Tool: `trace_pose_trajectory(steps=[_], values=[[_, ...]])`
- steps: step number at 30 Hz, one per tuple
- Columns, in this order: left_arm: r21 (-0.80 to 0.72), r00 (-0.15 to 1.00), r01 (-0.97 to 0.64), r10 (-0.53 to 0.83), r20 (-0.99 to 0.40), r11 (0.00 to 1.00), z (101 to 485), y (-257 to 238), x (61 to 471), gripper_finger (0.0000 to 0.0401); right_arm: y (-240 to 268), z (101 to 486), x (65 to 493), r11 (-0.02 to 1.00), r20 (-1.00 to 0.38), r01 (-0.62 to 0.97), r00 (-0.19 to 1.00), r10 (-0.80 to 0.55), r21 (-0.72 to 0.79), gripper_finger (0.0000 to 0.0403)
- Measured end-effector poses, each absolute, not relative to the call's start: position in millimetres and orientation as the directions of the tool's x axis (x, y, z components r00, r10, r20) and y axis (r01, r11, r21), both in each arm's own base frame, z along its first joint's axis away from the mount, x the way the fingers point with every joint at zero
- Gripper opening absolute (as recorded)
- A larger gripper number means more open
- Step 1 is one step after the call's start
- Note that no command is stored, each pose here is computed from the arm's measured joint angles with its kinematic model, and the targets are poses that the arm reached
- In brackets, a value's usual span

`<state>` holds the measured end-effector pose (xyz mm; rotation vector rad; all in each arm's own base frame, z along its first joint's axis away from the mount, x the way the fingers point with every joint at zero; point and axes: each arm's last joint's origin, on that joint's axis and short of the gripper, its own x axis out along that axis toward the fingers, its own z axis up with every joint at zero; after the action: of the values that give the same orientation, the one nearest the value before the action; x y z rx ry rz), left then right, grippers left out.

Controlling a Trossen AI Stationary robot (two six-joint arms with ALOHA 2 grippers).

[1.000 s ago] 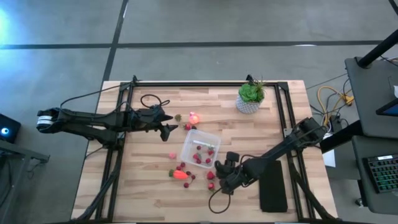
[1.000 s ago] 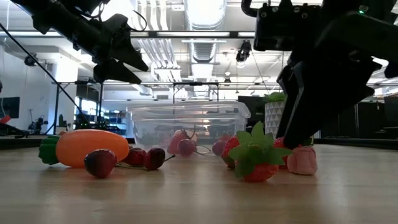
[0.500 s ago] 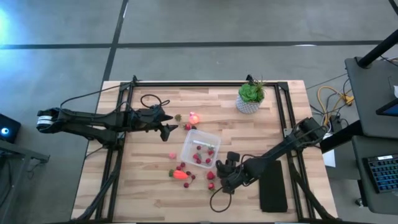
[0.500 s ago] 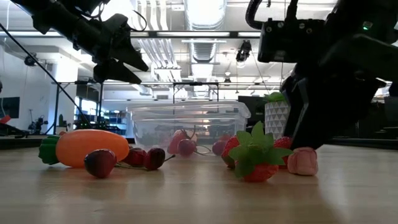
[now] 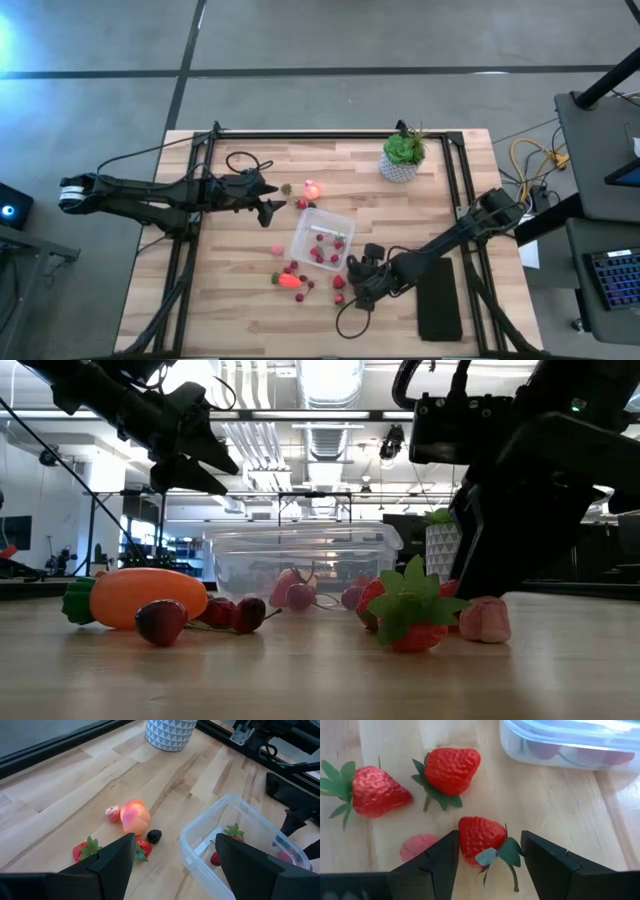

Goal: Pick and placing Produce into tupperware
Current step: Put the red strawberry into the transparent container

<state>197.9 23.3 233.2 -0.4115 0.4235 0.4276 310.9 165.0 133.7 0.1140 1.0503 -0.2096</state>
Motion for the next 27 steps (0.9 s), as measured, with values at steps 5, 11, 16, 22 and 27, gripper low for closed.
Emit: trace_pose_trajectory(steps=[5, 11, 16, 22, 27], values=[[-0.290, 0.827, -0.474, 0.307, -0.471, 0.831, 233, 23, 198, 0.0262, 160, 132, 312, 0.963, -0.873, 0.270, 0.471, -0.123, 0.011, 0.0205], [-0.289, 0.827, -0.474, 0.307, -0.471, 0.832, 233, 23, 198, 0.0262, 153, 132, 315, 0.953, -0.873, 0.303, 0.469, -0.132, 0.018, 0.0183], [-0.289, 0.827, -0.474, 0.307, -0.471, 0.832, 233, 23, 198, 0.0262, 150, 133, 317, 0.949, -0.873, 0.314, 0.469, -0.137, 0.020, 0.0159], [-0.289, 0.827, -0.474, 0.307, -0.471, 0.832, 233, 23, 198, 0.0262, 147, 133, 319, 0.939, -0.873, 0.343, 0.467, -0.141, 0.032, 0.0135], [-0.289, 0.827, -0.474, 0.307, -0.471, 0.832, 233, 23, 198, 0.0262, 148, 133, 319, 0.936, -0.873, 0.349, 0.468, -0.141, 0.036, 0.0130]])
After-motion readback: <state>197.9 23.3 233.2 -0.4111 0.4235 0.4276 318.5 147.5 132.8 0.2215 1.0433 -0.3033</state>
